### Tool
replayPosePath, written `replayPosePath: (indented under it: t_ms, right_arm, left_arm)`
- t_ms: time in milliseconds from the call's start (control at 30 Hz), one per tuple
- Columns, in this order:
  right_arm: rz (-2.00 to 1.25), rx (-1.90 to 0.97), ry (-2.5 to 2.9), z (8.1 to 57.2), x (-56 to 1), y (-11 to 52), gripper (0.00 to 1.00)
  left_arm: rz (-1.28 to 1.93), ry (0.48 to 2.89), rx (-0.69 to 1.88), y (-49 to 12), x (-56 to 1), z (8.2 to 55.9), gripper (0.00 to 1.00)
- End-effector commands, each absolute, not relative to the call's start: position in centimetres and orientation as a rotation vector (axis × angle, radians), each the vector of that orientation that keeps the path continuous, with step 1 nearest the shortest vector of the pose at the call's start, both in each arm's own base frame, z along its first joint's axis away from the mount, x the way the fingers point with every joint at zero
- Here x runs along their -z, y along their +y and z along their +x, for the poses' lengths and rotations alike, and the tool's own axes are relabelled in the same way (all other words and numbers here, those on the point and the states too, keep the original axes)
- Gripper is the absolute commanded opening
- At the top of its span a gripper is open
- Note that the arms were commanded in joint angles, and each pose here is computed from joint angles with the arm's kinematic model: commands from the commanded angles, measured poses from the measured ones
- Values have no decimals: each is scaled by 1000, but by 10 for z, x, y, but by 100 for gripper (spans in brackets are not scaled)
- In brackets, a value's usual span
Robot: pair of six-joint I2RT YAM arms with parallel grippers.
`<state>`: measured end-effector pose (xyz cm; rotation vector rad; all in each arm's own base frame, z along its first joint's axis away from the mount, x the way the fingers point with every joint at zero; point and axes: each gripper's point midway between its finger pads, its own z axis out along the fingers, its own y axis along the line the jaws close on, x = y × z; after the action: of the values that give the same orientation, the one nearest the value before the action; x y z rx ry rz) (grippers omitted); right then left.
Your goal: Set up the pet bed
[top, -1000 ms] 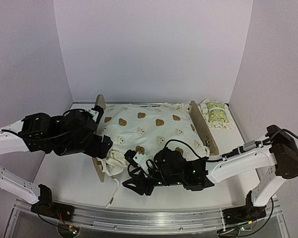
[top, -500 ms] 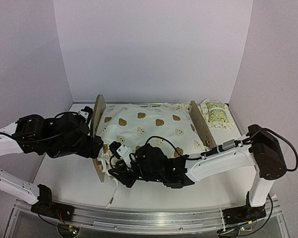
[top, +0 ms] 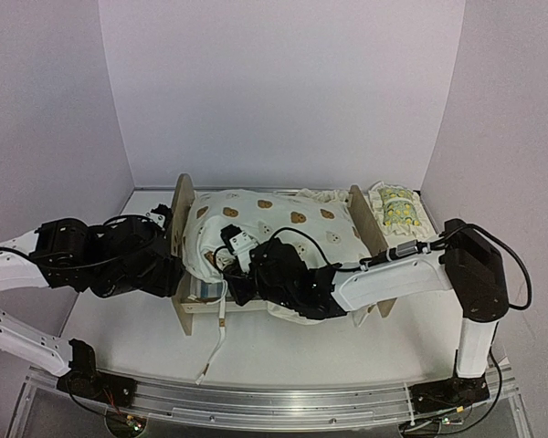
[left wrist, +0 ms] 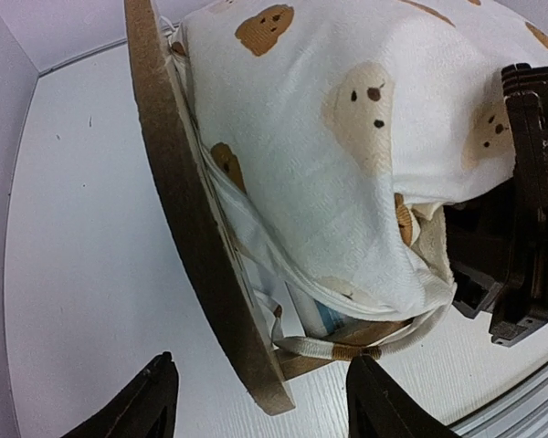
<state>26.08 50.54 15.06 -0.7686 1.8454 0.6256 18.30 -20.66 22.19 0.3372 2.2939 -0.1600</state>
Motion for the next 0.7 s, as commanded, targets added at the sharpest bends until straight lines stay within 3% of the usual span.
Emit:
replayPosePath:
  t_ms: [0,233,433,667]
  right_arm:
    - [-731,-624,1829,270,-159,507,34]
    - [-798,-787,1891,242,-156,508,38]
    - [-836,-879,1886,221,-179,498,41]
    - [-896,-889,1850,200,-201,474,55]
  left_arm:
    - [319,2277,187,-213,-219,186,61]
    - [330,2288,176,-219,-197,187,54]
    - [334,2273,181,-225,-189,191,36]
    - [333,2271,156,-232,-182,195,11]
